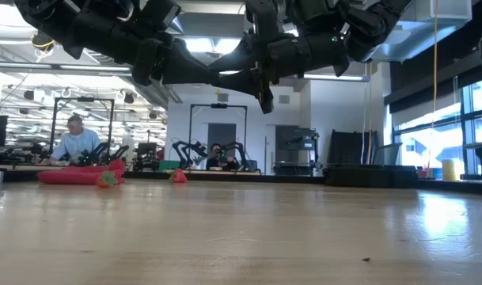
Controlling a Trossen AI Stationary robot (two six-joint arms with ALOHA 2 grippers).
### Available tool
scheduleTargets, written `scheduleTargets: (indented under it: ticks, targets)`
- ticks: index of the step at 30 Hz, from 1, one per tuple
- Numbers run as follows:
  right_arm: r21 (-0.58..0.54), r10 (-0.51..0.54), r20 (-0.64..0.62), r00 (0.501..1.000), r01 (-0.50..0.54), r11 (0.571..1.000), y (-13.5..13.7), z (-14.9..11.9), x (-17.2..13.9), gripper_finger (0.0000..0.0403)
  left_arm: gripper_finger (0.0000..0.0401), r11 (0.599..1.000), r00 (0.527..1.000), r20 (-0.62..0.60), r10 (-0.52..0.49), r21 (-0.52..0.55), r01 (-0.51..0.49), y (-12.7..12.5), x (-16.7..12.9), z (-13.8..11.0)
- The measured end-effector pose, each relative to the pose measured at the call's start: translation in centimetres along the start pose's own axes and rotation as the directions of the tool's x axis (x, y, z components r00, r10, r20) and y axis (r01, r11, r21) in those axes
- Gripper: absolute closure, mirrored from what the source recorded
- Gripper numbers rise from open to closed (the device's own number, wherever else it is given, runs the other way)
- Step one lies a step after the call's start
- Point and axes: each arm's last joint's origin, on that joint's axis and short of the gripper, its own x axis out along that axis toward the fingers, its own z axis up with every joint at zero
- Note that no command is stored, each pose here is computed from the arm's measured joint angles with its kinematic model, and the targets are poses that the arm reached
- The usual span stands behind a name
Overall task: Pick and placing Produce into tupperware
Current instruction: Put the black raspberry into the black bin
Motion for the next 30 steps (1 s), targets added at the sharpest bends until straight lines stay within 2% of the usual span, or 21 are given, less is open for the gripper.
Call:
scheduleTargets:
  ticks: [8, 12, 25, 30]
  targets:
    - [-0.003, -0.008, 0.0, 1.0, 0.008, 1.0, -0.47, 0.23, -0.07, 0.0311, 0.0259, 1.0, 1.0, -0.011, -0.004, -0.003, 0.004, -0.1, -0.02, -0.08]
    - [0.0, 0.006, -0.008, 1.0, -0.006, 1.0, -0.43, 0.2, -0.07, 0.0321, 0.0251, 1.0, 1.0, -0.009, -0.011, -0.002, 0.011, -0.16, -0.02, -0.07]
    - [0.003, 0.01, -0.015, 1.0, -0.01, 1.0, -0.4, 0.13, -0.06, 0.0329, 0.0307, 1.0, 1.0, -0.011, -0.007, 0.0, 0.007, -0.13, -0.02, -0.07]
    - [0.004, 0.018, -0.016, 1.0, -0.018, 1.0, -0.37, 0.14, -0.06, 0.033, 0.031, 1.0, 1.0, -0.012, -0.005, 0.0, 0.005, -0.12, -0.02, -0.07]
